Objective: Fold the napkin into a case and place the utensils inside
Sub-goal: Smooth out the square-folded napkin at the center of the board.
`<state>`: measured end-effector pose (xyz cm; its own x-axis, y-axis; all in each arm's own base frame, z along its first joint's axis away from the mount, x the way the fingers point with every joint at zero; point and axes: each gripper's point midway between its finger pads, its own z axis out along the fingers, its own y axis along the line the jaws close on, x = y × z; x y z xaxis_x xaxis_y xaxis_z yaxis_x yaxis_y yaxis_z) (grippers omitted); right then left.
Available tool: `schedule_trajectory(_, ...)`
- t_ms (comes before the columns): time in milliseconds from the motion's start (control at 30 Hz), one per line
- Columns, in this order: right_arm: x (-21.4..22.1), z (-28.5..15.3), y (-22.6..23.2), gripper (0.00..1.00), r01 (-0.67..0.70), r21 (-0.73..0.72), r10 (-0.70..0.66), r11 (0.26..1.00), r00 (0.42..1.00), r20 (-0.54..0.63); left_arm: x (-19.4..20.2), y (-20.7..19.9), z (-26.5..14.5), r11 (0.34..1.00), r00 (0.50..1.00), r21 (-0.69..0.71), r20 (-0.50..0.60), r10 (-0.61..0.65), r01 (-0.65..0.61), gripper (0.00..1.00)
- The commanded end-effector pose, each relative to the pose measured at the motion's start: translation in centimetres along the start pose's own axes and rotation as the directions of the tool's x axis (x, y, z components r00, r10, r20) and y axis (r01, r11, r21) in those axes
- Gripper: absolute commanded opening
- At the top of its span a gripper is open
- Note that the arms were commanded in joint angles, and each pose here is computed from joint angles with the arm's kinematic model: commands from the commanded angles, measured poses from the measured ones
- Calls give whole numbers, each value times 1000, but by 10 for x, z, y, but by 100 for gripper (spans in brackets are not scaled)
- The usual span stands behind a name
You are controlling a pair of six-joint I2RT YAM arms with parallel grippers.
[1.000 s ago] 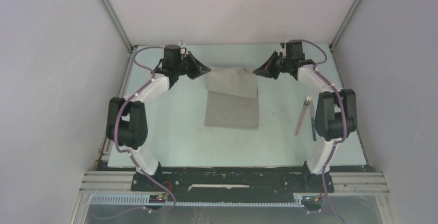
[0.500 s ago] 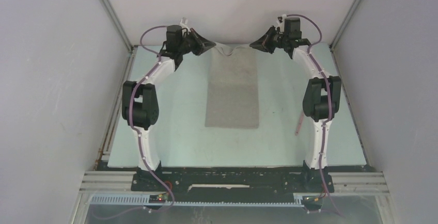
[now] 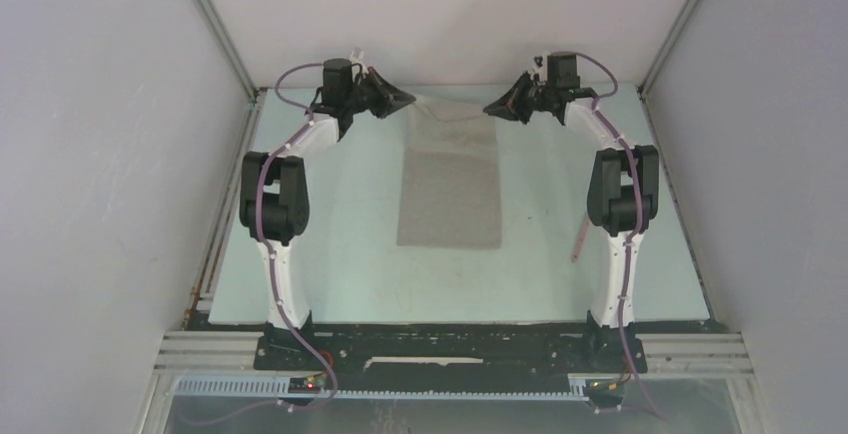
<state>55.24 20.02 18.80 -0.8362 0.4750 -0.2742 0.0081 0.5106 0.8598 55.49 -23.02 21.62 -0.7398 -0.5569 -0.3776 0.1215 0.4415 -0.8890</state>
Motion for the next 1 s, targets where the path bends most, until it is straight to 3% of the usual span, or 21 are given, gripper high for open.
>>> schedule_trajectory(0, 25, -27, 5, 0, -47, -13, 47, 999, 998, -31, 13, -2, -34, 999, 999, -29, -29, -40, 40, 0)
schedule_trajectory(233, 87, -52, -23, 0, -77, 55, 83, 995, 990, -118, 67, 18, -67, 990, 987, -97, -116, -109, 98, 0)
schedule_trajectory(600, 175, -67, -72, 0, -68, 147, 103, 987, 965, -241, 178, 73, -111, 966, 949, -253, -290, -126, 51, 0)
schedule_trajectory(967, 223, -74, -102, 0, -78, 188, 130, 979, 952, -279, 225, 104, -144, 949, 929, -315, -350, -122, 6, 0)
